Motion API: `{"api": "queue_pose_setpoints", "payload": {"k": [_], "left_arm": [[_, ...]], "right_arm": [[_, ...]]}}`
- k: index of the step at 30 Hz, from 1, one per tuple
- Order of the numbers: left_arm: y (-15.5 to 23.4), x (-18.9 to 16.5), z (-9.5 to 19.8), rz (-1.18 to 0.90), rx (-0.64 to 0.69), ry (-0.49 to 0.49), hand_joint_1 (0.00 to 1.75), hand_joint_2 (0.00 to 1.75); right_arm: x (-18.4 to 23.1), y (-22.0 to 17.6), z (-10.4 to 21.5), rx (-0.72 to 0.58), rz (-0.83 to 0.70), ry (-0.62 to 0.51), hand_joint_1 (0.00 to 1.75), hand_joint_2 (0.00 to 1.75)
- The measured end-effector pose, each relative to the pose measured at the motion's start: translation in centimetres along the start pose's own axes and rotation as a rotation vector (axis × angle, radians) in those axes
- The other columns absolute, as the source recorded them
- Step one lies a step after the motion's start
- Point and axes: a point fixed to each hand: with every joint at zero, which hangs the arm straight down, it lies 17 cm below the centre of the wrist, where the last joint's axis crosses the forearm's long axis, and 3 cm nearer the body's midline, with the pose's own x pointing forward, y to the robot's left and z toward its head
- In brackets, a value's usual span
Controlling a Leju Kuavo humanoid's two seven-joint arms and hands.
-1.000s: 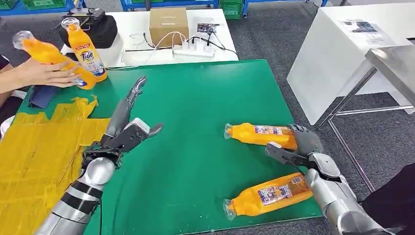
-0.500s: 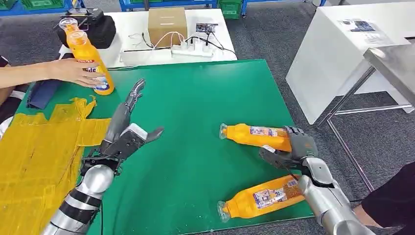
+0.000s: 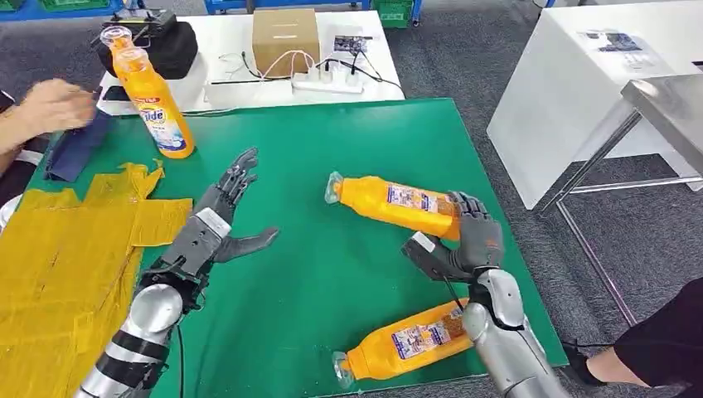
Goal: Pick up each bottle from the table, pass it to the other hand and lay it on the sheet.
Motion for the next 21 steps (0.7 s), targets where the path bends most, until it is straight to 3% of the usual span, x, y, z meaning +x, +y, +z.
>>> {"api": "queue_pose_setpoints", "payload": {"k": [10,14,21], "left_arm": [[-0.6,0.6,0.6,0.118,-0.021,-0.010,0.00,1.75],[-1.0,1.3,0.9,0.207,-0.038,-0.032,0.00,1.75],[-2.2,3.0,1.3,0.304,-0.063,-0.076,0.00,1.75]], "right_arm": [[3.6,-2.2,-0.4,-0.073,-0.155,-0.045,1.75,1.75],[5.7,-2.4,-0.6,-0.064,-0.317,-0.076,1.75,1.75],[13.8,-2.2,-0.8,-0.017,-0.496,-0.207,1.75,1.75]]}}
